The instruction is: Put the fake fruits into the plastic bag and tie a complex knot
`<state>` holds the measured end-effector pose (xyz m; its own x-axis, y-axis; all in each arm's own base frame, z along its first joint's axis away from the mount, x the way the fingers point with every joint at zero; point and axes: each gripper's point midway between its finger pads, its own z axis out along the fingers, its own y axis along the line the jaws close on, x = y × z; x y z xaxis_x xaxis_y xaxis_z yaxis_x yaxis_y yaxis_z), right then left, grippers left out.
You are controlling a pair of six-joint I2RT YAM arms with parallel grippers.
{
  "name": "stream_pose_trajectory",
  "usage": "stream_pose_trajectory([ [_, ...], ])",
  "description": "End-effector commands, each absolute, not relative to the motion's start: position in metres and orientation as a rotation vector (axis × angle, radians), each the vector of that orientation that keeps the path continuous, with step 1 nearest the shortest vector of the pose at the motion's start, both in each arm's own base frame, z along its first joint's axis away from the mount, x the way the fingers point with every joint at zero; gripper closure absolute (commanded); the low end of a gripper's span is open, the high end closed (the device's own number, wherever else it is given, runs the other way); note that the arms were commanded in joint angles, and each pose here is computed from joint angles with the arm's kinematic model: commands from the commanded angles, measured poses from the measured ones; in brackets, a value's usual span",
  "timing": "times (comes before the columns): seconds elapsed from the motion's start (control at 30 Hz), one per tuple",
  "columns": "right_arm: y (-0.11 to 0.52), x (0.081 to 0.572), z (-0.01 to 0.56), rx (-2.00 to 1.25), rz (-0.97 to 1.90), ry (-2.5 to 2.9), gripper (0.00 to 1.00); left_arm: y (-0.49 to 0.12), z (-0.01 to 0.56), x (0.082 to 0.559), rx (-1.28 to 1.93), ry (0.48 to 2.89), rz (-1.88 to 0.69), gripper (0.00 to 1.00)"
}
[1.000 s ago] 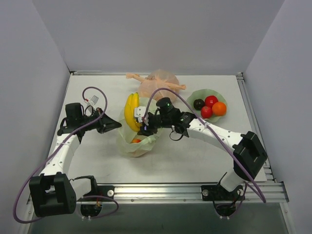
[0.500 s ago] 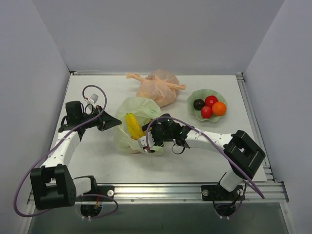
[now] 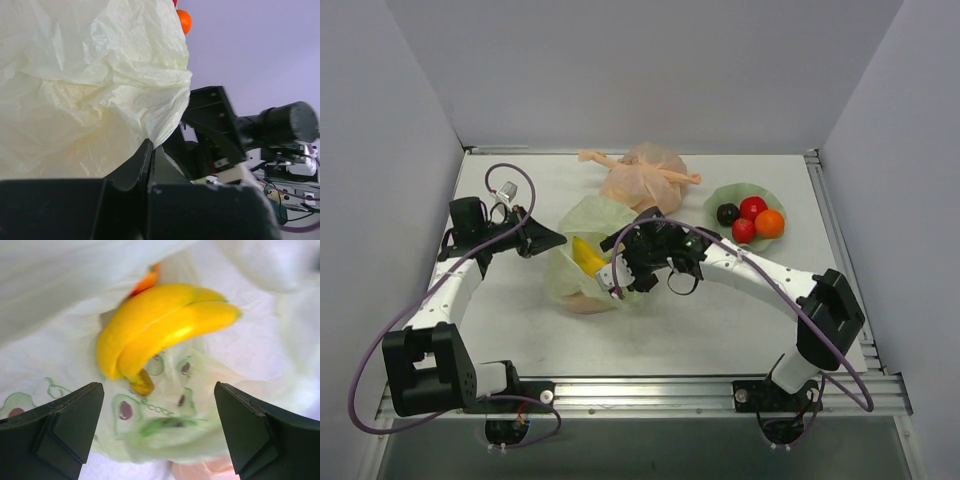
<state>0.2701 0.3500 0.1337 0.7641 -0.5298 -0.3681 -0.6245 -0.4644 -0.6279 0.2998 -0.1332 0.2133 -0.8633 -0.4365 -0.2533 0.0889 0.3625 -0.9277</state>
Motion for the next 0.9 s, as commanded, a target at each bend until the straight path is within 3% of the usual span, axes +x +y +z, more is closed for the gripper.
stream_pose_trajectory([
  [0.0,0.344,0.239,0.186,-2.136,0.410,0.977,0.00,-0.130,0.230,0.307,-0.209,2.108,-1.532,1.00],
  [0.07,0.352,0.242,0.228,-2.069,0.443,0.961,0.00,-0.131,0.230,0.305,-0.194,2.108,-1.535,1.00],
  [0.27,0.346,0.212,0.283,-2.042,0.573,0.932,0.00,-0.129,0.226,0.303,-0.172,2.111,-1.538,1.00],
  [0.43,0.323,0.184,0.225,-2.307,0.432,0.777,0.00,-0.129,0.217,0.307,-0.171,2.127,-1.531,1.00],
  [0.6,0.314,0.207,0.197,-2.342,0.245,0.948,0.00,-0.128,0.209,0.306,-0.146,2.150,-1.512,1.00],
  [0.87,0.327,0.274,0.246,-1.957,0.245,1.363,0.00,-0.130,0.197,0.300,-0.086,2.178,-1.474,1.00],
])
